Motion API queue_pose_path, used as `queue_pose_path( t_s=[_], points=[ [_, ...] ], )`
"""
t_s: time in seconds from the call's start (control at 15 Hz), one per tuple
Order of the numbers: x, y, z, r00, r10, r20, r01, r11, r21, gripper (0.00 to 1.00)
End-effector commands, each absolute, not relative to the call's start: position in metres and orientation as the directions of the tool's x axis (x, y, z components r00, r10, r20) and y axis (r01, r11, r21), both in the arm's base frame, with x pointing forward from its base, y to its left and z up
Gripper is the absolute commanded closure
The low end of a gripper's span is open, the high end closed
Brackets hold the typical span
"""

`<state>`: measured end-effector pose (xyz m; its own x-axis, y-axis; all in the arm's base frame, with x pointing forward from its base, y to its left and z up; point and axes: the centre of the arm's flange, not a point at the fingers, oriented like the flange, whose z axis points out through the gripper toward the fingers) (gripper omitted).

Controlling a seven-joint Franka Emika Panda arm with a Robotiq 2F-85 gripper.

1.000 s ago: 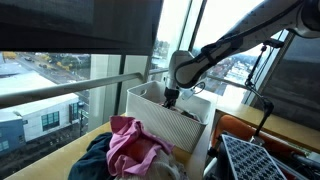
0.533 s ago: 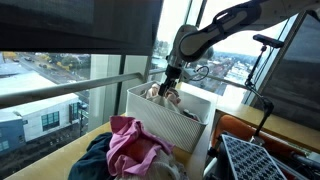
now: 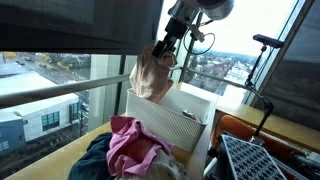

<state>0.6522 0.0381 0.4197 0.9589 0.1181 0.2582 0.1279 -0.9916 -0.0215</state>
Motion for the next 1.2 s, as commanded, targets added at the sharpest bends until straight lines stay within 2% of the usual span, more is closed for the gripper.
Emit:
queue_pose_path(
  t_s=[0.0, 0.27, 0.6, 1.13],
  points=[
    [0.632, 0.108, 0.448, 0.943, 0.179, 0.282, 0.194, -0.981, -0.027, 1.00],
    [0.606, 0.190, 0.439, 0.921, 0.278, 0.274, 0.296, -0.955, -0.024, 1.00],
    [0.563, 0.248, 0.407, 0.904, 0.371, 0.212, 0.384, -0.923, -0.023, 1.00],
    [0.542, 0.237, 0.353, 0.918, 0.382, 0.105, 0.388, -0.921, -0.034, 1.00]
  ],
)
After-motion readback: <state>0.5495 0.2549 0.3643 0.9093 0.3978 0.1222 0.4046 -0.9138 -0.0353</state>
